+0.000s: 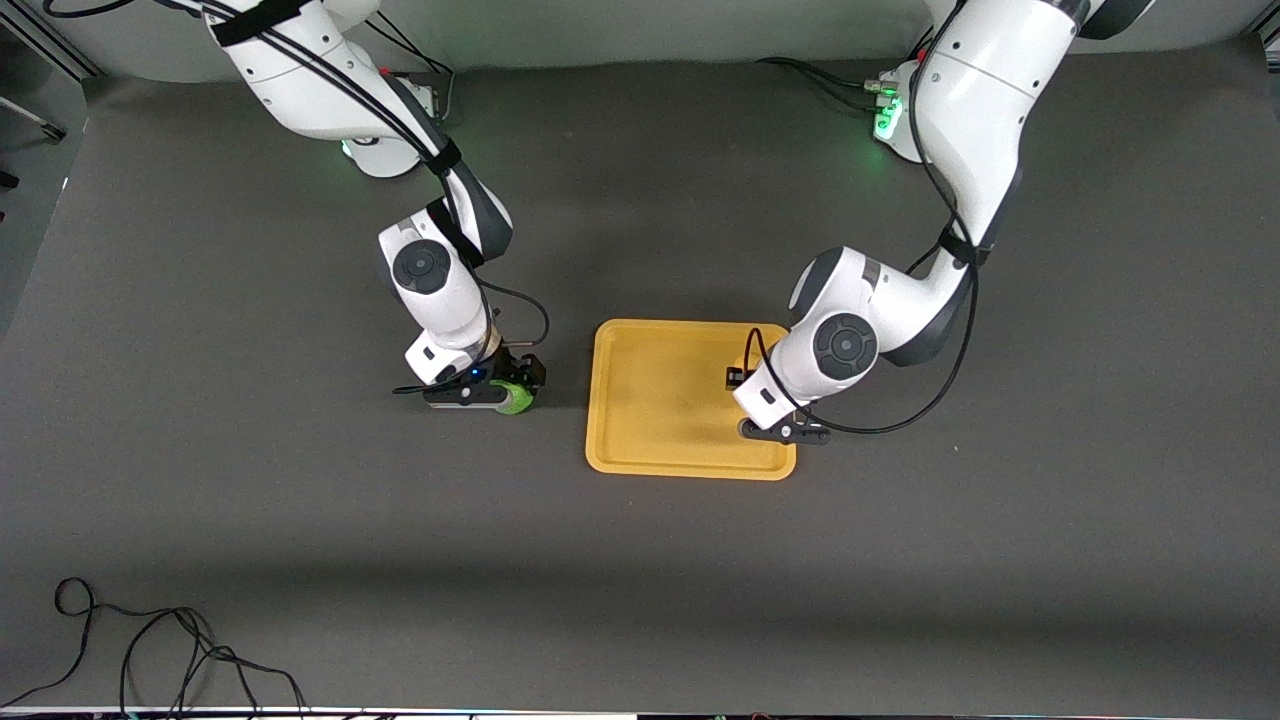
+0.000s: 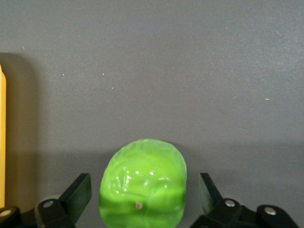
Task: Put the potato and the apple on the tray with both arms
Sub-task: 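Lower the potato onto the tray and open the left gripper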
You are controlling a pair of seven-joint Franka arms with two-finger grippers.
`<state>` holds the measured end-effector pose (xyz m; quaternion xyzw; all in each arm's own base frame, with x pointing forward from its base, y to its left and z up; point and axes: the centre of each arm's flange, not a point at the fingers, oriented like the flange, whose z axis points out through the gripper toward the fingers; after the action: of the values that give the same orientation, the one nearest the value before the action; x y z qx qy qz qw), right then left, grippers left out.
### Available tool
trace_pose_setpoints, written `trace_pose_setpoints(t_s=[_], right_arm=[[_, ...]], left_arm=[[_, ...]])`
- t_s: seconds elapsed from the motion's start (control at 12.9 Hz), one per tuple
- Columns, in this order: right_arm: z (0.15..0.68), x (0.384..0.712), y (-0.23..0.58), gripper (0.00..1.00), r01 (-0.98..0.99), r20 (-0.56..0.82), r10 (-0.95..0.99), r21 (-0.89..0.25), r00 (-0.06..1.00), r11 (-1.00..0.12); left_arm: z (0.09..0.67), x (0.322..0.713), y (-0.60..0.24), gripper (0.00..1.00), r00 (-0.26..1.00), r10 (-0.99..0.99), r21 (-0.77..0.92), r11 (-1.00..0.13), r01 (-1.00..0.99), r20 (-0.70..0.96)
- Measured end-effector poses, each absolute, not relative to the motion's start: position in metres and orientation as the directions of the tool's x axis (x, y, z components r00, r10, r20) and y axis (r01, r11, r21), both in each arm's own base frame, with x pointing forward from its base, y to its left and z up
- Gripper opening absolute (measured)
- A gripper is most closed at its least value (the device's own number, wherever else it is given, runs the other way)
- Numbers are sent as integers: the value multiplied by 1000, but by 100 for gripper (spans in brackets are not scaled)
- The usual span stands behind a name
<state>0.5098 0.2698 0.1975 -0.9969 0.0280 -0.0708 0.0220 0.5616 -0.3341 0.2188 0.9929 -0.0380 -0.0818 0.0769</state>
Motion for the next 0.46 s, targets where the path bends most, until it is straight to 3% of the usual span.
trace_pose_setpoints(t_s=[0.23,0.39,0.46], right_arm=[[198,512,271,100,-49,143,-56,-48,988,-998],[197,512,272,78,-41,145,-47,-44,988,-998],[198,512,272,67,-31,150,-37,-40,988,-999]], left_arm=[[213,562,-332,61,983,-88,153,-986,-64,-162],[212,562,-332,61,983,-89,151,-986,-64,-162],[212,562,-332,67,983,-95,146,-987,-71,-159]])
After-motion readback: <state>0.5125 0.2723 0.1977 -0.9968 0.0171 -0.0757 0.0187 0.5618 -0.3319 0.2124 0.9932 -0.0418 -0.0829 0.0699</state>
